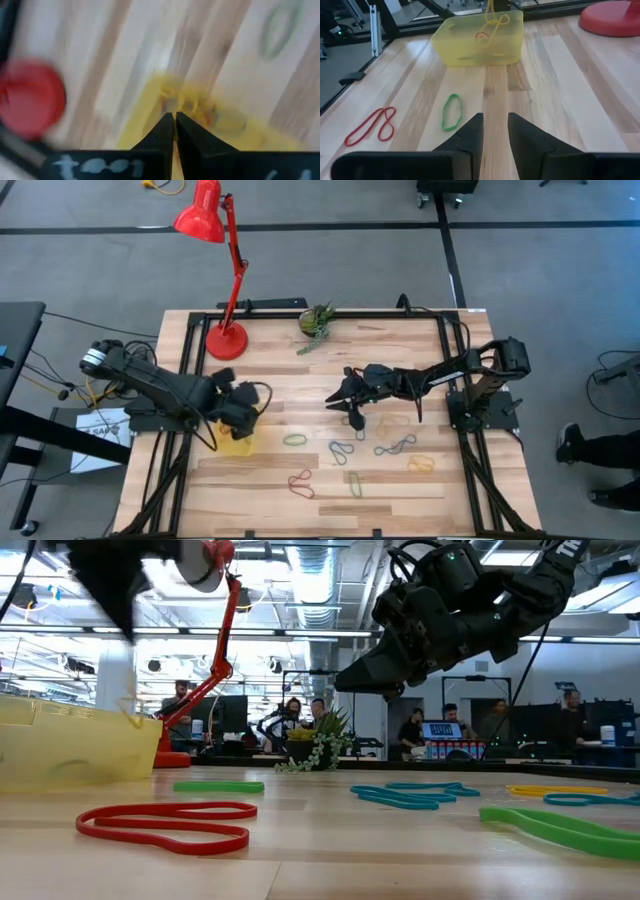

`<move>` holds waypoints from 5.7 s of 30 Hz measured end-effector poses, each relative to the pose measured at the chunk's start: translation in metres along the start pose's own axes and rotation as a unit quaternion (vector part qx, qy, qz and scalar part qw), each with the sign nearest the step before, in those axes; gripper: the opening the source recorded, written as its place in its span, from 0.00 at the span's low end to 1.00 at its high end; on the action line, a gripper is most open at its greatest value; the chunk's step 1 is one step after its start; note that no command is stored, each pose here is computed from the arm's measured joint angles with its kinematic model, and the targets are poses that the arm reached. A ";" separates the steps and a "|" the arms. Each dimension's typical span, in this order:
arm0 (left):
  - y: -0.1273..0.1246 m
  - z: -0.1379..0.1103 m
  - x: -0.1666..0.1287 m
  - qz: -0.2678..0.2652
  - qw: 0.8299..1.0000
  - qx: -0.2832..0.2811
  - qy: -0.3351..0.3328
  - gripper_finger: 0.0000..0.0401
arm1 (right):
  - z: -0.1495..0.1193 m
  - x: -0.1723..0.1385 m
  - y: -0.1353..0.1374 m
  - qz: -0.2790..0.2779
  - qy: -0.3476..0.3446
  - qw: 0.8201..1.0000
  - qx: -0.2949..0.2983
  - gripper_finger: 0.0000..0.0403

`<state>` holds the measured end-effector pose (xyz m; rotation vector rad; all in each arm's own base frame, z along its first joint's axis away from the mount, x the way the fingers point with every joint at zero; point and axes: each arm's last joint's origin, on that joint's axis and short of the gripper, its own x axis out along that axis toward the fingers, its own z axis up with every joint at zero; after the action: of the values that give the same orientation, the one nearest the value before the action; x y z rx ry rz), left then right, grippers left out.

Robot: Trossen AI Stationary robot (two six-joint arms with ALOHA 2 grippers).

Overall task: Pick and place items into bin
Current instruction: Put the yellow rubber band into the yellow bin, then put the blue rubber band into the yellow bin

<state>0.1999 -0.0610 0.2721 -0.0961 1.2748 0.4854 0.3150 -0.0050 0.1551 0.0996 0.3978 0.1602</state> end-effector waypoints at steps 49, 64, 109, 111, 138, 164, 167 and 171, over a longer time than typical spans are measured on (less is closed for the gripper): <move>-0.018 -0.027 0.063 -0.065 0.995 -0.068 0.029 0.25 | -0.017 -0.004 -0.010 -0.019 0.089 0.995 0.026 0.21; -0.024 -0.013 0.062 -0.066 0.994 -0.037 -0.075 0.25 | -0.034 -0.009 -0.011 -0.021 0.178 0.983 0.033 0.21; -0.037 0.035 0.035 0.004 0.922 -0.010 -0.387 0.25 | -0.036 0.011 0.028 -0.012 0.123 0.992 -0.021 0.00; -0.036 0.036 0.036 0.009 0.922 -0.016 -0.387 0.25 | -0.025 0.011 0.026 -0.026 0.075 0.997 -0.017 0.01; -0.024 0.068 0.036 -0.074 0.879 0.160 -0.443 0.25 | 0.033 0.009 0.010 0.013 -0.153 0.988 -0.035 0.00; -0.030 0.075 0.061 -0.009 0.893 0.180 -0.413 0.02 | 0.036 0.011 0.001 0.005 -0.130 0.991 -0.031 0.00; -0.029 0.075 0.062 0.002 0.894 0.176 -0.412 0.02 | 0.036 0.010 -0.001 0.002 -0.130 0.991 -0.018 0.00; -0.029 0.073 0.063 0.030 0.899 0.174 -0.400 0.01 | 0.030 0.012 -0.001 0.000 -0.101 0.995 -0.008 0.02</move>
<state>0.2893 -0.0441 0.2296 0.4142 0.5324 0.2863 0.3377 -0.0063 0.1781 0.0999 0.1955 0.1523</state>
